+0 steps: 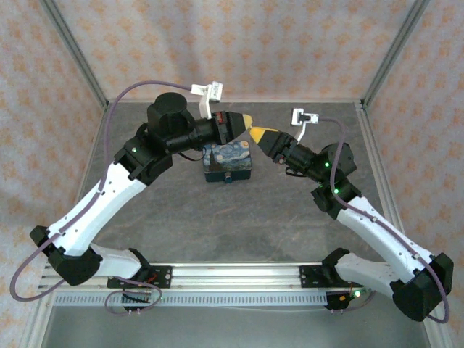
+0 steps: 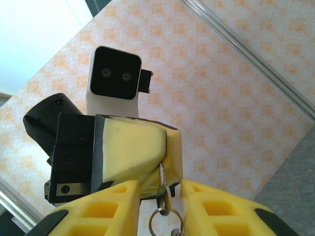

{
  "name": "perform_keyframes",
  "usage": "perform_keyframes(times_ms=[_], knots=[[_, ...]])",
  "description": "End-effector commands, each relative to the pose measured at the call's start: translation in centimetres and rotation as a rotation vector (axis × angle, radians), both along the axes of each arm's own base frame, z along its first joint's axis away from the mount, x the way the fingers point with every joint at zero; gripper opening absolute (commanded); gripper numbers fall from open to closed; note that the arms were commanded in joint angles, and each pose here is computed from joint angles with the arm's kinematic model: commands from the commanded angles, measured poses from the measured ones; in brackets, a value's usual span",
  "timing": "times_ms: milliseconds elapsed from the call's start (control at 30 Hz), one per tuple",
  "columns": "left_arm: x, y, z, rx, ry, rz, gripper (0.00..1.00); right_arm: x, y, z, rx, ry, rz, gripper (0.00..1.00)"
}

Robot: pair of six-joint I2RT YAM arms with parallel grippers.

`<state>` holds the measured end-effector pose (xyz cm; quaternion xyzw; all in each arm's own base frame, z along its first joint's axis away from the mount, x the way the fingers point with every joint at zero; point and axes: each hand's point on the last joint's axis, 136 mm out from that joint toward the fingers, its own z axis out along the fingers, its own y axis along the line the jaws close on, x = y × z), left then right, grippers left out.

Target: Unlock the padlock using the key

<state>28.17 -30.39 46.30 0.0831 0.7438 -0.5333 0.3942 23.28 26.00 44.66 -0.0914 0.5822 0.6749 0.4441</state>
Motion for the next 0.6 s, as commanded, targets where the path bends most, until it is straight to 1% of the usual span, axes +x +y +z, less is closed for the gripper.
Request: perform_keyframes(times_ms=[0, 33, 100, 233, 367, 567], knots=[[-0.57, 0.71, 1.96, -0.031, -0.07, 0.019, 0.0, -0.79, -0.23, 1.63, 0.024, -0.055, 0.006, 0.27], [-0.6, 0.75, 2.02, -0.032, -0.072, 0.019, 0.0, -0.83, -0.23, 1.64, 0.023, -0.056, 0.008, 0.26], [-0.55, 0.74, 1.95, -0.03, -0.07, 0.021, 0.0, -0.86, -0.2, 1.64, 0.021, -0.055, 0.01, 0.19], [-0.52, 0.69, 1.91, -0.033, -0.067, 0.02, 0.0, -0.88, -0.18, 1.77, 0.021, -0.058, 0.011, 0.16], [-0.59, 0.59, 1.95, -0.041, -0.065, 0.013, 0.0, -0.71, -0.21, 1.83, 0.017, -0.059, 0.001, 0.0], [-0.82, 1.01, 2.07, -0.044, -0.075, 0.024, 0.0, 0.03, -0.74, 1.37, -0.003, -0.046, -0.061, 0.0]])
